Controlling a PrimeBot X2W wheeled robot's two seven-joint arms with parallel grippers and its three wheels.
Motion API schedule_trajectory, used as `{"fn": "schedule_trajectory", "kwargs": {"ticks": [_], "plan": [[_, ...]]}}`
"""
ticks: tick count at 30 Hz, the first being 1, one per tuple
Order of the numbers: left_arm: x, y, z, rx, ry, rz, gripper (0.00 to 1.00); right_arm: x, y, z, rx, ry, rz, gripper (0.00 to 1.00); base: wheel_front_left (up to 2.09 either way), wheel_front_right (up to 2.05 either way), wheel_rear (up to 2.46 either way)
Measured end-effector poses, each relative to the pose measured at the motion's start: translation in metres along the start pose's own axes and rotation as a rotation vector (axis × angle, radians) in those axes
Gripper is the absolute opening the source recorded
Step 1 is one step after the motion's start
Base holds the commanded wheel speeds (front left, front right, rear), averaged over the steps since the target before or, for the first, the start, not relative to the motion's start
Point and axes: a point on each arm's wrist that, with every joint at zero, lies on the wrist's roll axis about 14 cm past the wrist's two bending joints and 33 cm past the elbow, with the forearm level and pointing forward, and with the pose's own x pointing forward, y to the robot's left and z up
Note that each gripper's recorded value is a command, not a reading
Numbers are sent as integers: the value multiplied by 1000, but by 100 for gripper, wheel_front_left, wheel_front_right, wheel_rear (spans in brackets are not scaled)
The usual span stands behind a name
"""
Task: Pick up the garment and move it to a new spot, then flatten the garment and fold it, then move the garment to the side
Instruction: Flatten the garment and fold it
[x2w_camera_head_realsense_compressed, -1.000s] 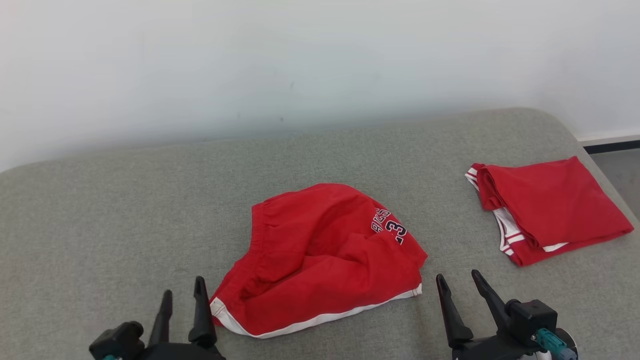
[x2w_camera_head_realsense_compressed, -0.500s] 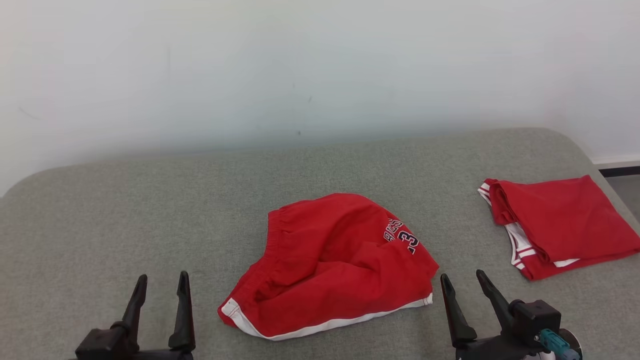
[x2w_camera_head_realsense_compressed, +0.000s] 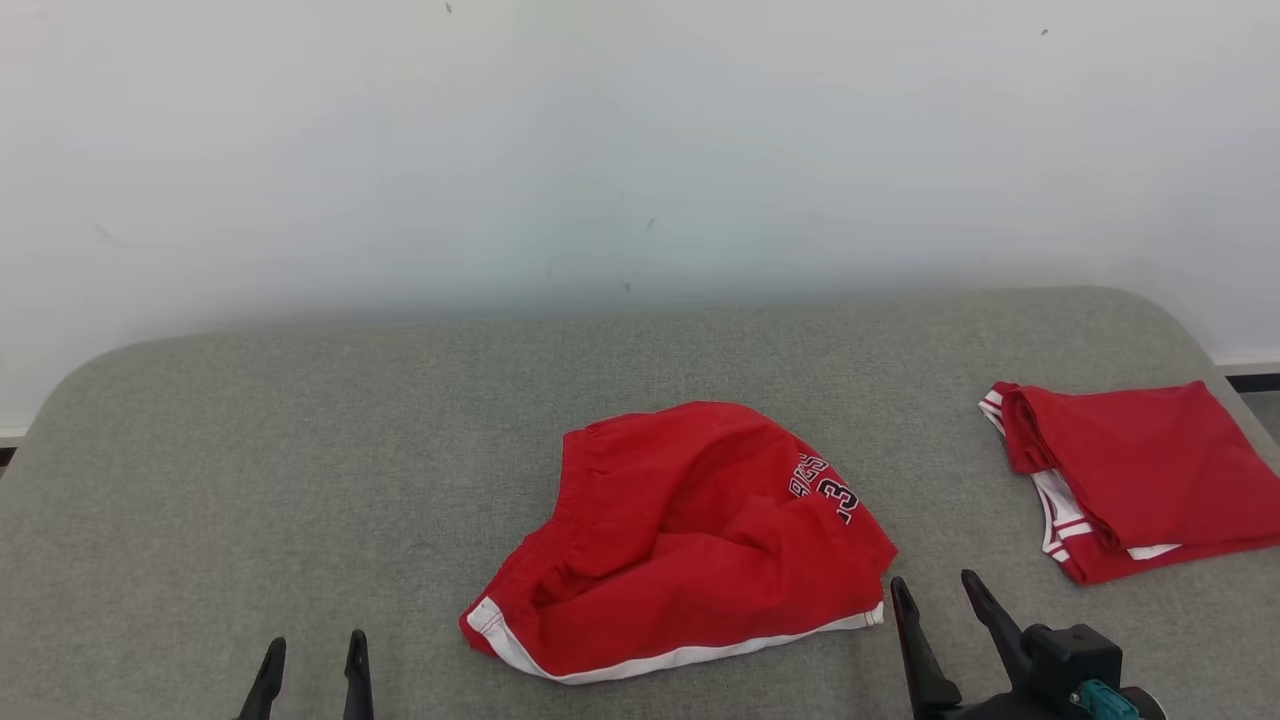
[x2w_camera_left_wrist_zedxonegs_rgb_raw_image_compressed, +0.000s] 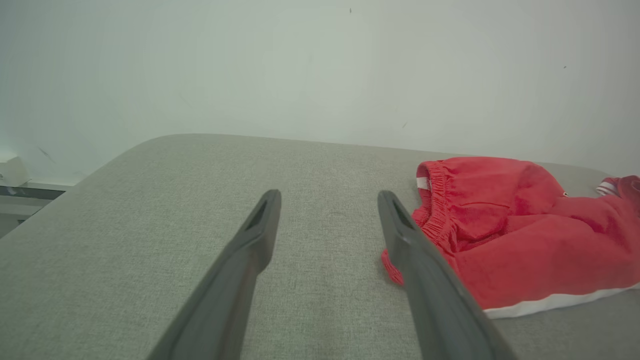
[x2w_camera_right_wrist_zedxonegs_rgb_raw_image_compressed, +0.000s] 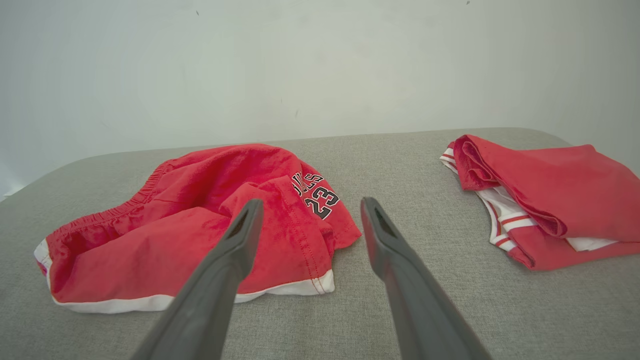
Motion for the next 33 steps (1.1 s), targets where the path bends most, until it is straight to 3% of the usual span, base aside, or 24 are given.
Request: {"fn": "schedule_trajectory", "kwargs": {"ticks": [16,33], "plan": [[-5,3,-6,-4,18,9,100,-4,-2,-3,11,3,-9,100,0,0,0],[1,-23,-27,-14,101,-77,100,3,-1,-11,3,43,-2,100,0,0,0]]}}
